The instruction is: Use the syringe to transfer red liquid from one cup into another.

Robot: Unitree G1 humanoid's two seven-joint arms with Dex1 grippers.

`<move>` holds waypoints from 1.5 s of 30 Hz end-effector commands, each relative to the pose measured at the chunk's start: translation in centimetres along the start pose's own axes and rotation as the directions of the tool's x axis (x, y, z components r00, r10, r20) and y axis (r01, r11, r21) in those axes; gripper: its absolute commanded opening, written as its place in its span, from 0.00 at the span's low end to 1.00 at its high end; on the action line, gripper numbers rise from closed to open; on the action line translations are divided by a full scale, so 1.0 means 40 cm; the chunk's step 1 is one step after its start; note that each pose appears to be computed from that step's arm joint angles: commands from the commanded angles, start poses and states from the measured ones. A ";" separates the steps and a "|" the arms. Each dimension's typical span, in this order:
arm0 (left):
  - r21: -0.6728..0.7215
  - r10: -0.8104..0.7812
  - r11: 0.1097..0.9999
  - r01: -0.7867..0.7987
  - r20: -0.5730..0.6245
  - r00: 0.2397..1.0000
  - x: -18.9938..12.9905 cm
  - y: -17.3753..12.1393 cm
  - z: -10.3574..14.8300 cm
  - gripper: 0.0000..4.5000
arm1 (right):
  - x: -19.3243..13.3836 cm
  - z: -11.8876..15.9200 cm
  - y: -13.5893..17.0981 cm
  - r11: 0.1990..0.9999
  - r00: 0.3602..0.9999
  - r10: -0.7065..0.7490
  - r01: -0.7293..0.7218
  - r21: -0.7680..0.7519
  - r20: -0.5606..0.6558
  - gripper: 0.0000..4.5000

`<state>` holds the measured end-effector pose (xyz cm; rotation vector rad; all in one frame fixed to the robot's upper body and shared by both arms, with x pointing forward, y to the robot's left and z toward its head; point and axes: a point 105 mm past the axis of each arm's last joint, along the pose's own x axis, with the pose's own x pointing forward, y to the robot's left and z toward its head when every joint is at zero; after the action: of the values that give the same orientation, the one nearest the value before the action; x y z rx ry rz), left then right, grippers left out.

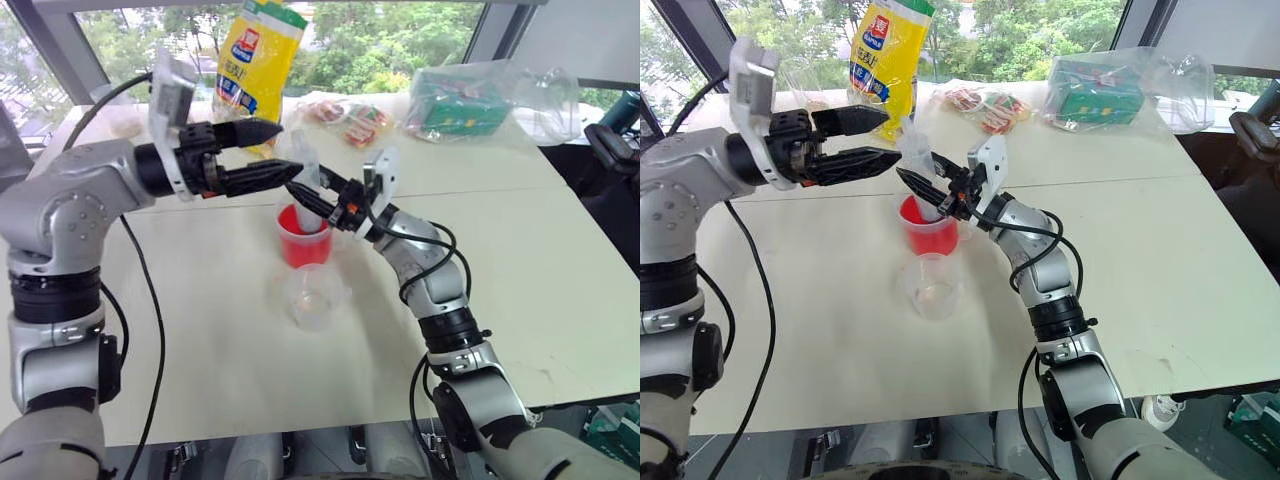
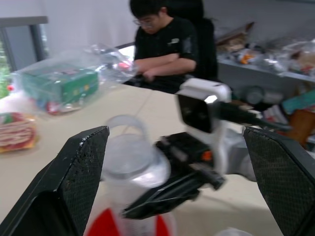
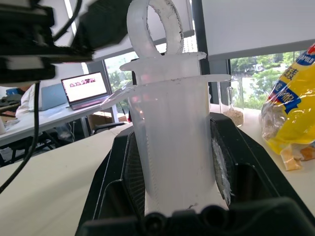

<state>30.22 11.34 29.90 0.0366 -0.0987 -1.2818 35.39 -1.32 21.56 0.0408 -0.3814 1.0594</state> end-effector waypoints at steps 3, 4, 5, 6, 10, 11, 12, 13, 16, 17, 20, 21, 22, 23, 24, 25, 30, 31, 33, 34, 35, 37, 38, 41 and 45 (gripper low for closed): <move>0.028 -0.017 0.999 0.017 0.017 1.000 0.024 -0.012 0.006 1.00 | 0.015 0.045 -0.003 0.999 0.998 0.017 -0.014 -0.045 0.055 0.33; 0.030 -0.016 0.999 0.016 0.014 1.000 0.032 -0.010 0.001 1.00 | 0.015 0.046 -0.003 0.999 0.998 0.017 -0.014 -0.045 0.056 0.33; 0.032 -0.013 0.999 0.013 0.012 1.000 0.038 -0.008 -0.004 1.00 | 0.016 0.046 -0.003 0.999 0.998 0.017 -0.014 -0.046 0.056 0.33; 0.034 -0.010 0.999 0.010 0.010 1.000 0.042 -0.006 -0.008 1.00 | 0.016 0.047 -0.003 0.999 0.998 0.017 -0.014 -0.047 0.057 0.33; 0.036 -0.005 0.999 0.005 0.002 1.000 0.047 -0.002 -0.017 1.00 | 0.017 0.049 -0.004 0.999 0.998 0.013 -0.010 -0.048 0.059 0.33; 0.036 -0.004 0.999 0.005 -0.002 1.000 0.047 -0.002 -0.019 1.00 | 0.017 0.050 -0.005 0.999 0.998 0.012 -0.009 -0.048 0.060 0.33; 0.037 -0.004 0.999 0.004 -0.004 1.000 0.047 -0.002 -0.021 1.00 | 0.017 0.050 -0.005 0.999 0.998 0.011 -0.008 -0.048 0.060 0.33; 0.037 0.001 0.999 -0.001 -0.003 1.000 0.047 -0.002 -0.021 1.00 | 0.017 0.051 -0.005 0.999 0.998 0.011 -0.008 -0.048 0.061 0.33; 0.039 0.025 0.999 -0.025 0.009 1.000 0.050 0.006 -0.023 1.00 | 0.017 0.052 -0.005 0.999 0.998 0.013 -0.009 -0.050 0.062 0.33; 0.039 0.031 0.999 -0.031 0.020 0.999 0.056 0.009 -0.024 1.00 | 0.018 0.052 -0.004 0.999 0.998 0.015 -0.012 -0.051 0.061 0.33; 0.025 0.039 0.999 -0.040 0.055 0.998 0.079 0.014 -0.022 1.00 | 0.020 0.052 0.002 0.998 0.998 0.028 -0.025 -0.050 0.058 0.33; 0.021 0.042 0.999 -0.043 0.066 0.997 0.086 0.016 -0.021 1.00 | 0.021 0.051 0.004 0.998 0.998 0.033 -0.030 -0.050 0.056 0.33; 0.015 0.050 0.999 -0.051 0.075 0.996 0.092 0.020 -0.020 1.00 | 0.021 0.050 0.006 0.998 0.998 0.036 -0.034 -0.049 0.054 0.33; 0.010 0.057 0.998 -0.058 0.080 0.995 0.095 0.023 -0.021 1.00 | 0.021 0.049 0.007 0.998 0.998 0.038 -0.036 -0.049 0.053 0.33; 0.003 0.061 0.998 -0.061 0.085 0.995 0.099 0.025 -0.022 1.00 | 0.021 0.049 0.009 0.998 0.998 0.040 -0.037 -0.049 0.052 0.33; -0.003 0.062 0.998 -0.062 0.088 0.994 0.102 0.026 -0.025 0.88 | 0.021 0.048 0.010 0.998 0.998 0.041 -0.039 -0.049 0.051 0.33; -0.029 0.079 0.997 -0.077 0.096 0.992 0.117 0.028 -0.043 0.44 | 0.022 0.045 0.017 0.998 0.998 0.049 -0.047 -0.048 0.046 0.33; -0.034 0.082 0.996 -0.079 0.099 0.992 0.119 0.029 -0.044 0.32 | 0.021 0.044 0.018 0.998 0.998 0.052 -0.050 -0.047 0.044 0.33; -0.035 0.086 0.996 -0.083 0.105 0.991 0.121 0.030 -0.043 0.10 | 0.021 0.041 0.021 0.998 0.998 0.057 -0.055 -0.043 0.039 0.33; -0.036 0.092 0.995 -0.088 0.109 0.990 0.122 0.032 -0.041 0.01 | 0.020 0.039 0.023 0.997 0.998 0.060 -0.058 -0.040 0.036 0.33; -0.036 0.096 0.995 -0.093 0.111 0.989 0.122 0.034 -0.039 0.01 | 0.019 0.038 0.024 0.997 0.998 0.061 -0.060 -0.037 0.034 0.33; -0.034 0.104 0.994 -0.100 0.120 0.987 0.122 0.038 -0.030 0.01 | 0.018 0.034 0.027 0.998 0.998 0.065 -0.064 -0.028 0.028 0.33; -0.031 0.106 0.994 -0.103 0.125 0.986 0.122 0.039 -0.025 0.01 | 0.017 0.032 0.028 0.998 0.997 0.067 -0.066 -0.022 0.025 0.33; -0.014 0.109 0.994 -0.108 0.153 0.982 0.118 0.042 0.002 0.01 | 0.017 0.024 0.035 0.997 0.997 0.078 -0.077 -0.002 0.012 0.33; 0.016 0.103 0.994 -0.108 0.191 0.976 0.115 0.041 0.045 0.01 | 0.018 0.012 0.045 0.996 0.996 0.090 -0.090 0.026 -0.001 0.33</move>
<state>34.05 7.88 28.37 -0.0934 -0.1372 -1.1445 35.71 -2.10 21.57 0.0540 -0.3536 1.0475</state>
